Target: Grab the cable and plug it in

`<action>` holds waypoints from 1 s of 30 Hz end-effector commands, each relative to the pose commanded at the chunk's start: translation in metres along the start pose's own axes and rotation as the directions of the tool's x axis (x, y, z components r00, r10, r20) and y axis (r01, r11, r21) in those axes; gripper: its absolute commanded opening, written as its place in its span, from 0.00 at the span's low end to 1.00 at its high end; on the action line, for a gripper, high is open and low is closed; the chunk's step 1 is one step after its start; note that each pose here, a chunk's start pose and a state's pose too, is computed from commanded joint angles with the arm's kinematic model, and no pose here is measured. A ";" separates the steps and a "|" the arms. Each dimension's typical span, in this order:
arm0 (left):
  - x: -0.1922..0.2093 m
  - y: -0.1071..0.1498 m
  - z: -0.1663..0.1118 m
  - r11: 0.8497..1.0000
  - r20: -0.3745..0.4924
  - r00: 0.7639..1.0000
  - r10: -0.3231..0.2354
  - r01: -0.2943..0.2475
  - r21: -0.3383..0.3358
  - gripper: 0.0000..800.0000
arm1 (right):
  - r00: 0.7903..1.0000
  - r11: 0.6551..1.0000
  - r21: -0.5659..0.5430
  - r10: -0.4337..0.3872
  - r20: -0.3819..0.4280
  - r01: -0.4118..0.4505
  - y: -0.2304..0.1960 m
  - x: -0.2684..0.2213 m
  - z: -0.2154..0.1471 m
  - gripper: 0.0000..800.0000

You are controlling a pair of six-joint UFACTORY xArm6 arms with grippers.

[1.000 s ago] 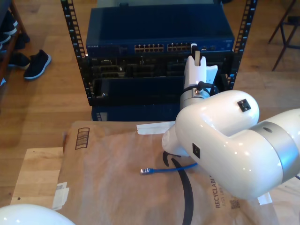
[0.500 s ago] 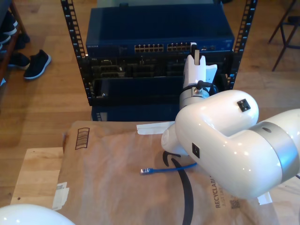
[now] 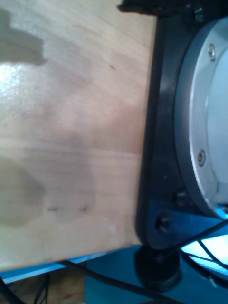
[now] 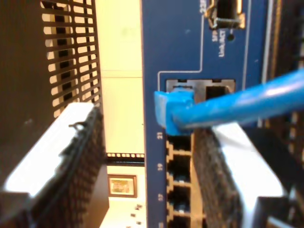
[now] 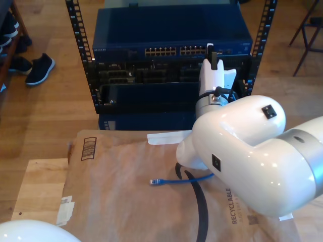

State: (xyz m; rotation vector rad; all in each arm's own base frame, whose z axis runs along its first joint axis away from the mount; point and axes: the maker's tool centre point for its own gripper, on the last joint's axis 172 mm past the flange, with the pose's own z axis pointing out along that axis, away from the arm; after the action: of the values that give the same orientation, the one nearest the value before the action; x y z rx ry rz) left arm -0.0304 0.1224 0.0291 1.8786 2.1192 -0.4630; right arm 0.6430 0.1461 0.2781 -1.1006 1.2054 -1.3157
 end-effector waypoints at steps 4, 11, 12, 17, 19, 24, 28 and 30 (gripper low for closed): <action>0.001 0.000 -0.001 1.000 -0.002 1.000 0.000 0.000 0.000 1.00 | 0.999 0.998 -0.052 -0.035 0.024 0.036 0.002 0.009 -0.029 0.44; 0.001 0.000 -0.001 1.000 -0.002 1.000 0.000 0.000 0.000 1.00 | 0.996 0.988 -0.138 -0.058 0.067 0.067 0.009 0.014 -0.065 0.47; 0.001 0.000 -0.001 1.000 -0.002 1.000 0.000 0.000 0.000 1.00 | 0.996 0.987 -0.147 -0.055 0.075 0.066 0.007 0.013 -0.067 0.47; 0.001 0.000 -0.001 1.000 -0.002 1.000 0.001 -0.001 0.001 1.00 | 0.990 0.964 -0.255 -0.044 0.135 0.078 0.015 0.008 -0.070 0.57; 0.000 0.000 0.000 1.000 0.000 1.000 0.000 0.000 0.000 1.00 | 0.983 0.946 -0.302 -0.068 0.172 0.118 0.020 0.009 -0.071 0.68; 0.001 0.000 -0.001 1.000 -0.002 1.000 0.000 0.000 0.000 1.00 | 0.955 0.883 -0.393 -0.166 0.246 0.255 0.022 0.038 -0.074 0.84; 0.001 0.000 -0.001 1.000 -0.002 1.000 0.000 0.000 0.000 1.00 | 0.924 0.809 -0.466 -0.238 0.299 0.359 0.021 0.074 -0.084 1.00; 0.000 0.000 0.000 1.000 0.000 1.000 0.000 0.000 0.000 1.00 | 0.917 0.794 -0.476 -0.252 0.310 0.379 0.013 0.085 -0.084 1.00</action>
State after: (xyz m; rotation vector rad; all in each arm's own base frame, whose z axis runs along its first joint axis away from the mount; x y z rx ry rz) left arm -0.0304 0.1224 0.0291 1.8786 2.1192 -0.4630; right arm 0.5536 0.0684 0.2578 -1.8766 1.2755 -1.0709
